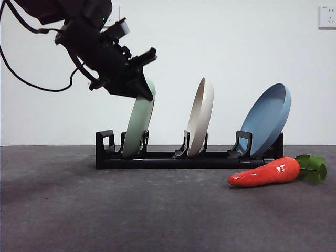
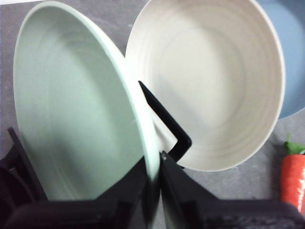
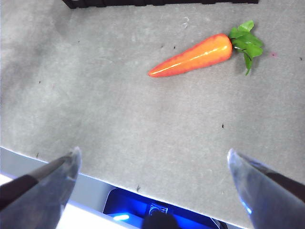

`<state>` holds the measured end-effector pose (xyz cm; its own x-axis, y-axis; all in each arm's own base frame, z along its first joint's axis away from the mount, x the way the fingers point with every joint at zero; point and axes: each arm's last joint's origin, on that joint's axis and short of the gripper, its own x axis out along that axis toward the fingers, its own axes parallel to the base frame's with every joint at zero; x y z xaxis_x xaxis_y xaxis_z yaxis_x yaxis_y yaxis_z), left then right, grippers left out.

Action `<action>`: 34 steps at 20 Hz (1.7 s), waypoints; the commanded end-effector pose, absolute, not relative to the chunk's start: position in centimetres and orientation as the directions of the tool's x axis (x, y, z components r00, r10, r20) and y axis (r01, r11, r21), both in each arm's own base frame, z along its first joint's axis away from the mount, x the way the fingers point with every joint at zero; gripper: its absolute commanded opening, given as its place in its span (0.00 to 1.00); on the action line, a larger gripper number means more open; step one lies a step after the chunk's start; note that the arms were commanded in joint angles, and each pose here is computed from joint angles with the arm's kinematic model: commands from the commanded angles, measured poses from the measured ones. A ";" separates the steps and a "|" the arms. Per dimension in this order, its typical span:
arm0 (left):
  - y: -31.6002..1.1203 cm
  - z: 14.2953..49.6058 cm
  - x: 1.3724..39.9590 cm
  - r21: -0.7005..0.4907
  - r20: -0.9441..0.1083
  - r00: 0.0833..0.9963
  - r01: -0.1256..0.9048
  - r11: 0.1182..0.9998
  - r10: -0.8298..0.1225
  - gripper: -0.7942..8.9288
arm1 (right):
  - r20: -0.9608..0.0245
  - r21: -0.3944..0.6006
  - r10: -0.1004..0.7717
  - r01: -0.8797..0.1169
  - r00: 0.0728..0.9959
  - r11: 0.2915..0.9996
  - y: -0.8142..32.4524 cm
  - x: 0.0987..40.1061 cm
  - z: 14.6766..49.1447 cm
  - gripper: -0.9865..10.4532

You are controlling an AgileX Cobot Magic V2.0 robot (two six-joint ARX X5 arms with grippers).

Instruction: Take the green plate from the plate rack,put the plate on the table,take the carrot from the table,put the carrot in the plate

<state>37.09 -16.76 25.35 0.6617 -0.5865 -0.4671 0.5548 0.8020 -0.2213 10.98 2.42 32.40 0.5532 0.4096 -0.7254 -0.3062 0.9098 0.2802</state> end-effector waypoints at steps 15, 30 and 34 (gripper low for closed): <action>-16.0 39.1 21.6 0.151 -0.513 0.644 0.719 0.679 -0.568 0.08 | -0.724 0.283 0.410 -0.304 0.555 0.910 2.4 10.9 32.4 0.57; -25.6 21.4 12.3 0.540 -0.796 0.574 0.816 0.205 -0.192 0.08 | -0.724 0.281 0.413 -0.311 0.553 0.908 2.4 10.9 32.4 0.57; -27.2 17.1 13.1 0.547 -0.822 0.561 0.826 0.136 -0.097 0.08 | -0.725 0.281 0.413 -0.311 0.552 0.908 2.5 10.9 32.4 0.57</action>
<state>13.10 -27.20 17.42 0.5621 -0.1004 -0.8210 0.8238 0.1567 0.5448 10.97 2.43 32.39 0.5519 0.4101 -0.7261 -0.3064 0.9095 0.2808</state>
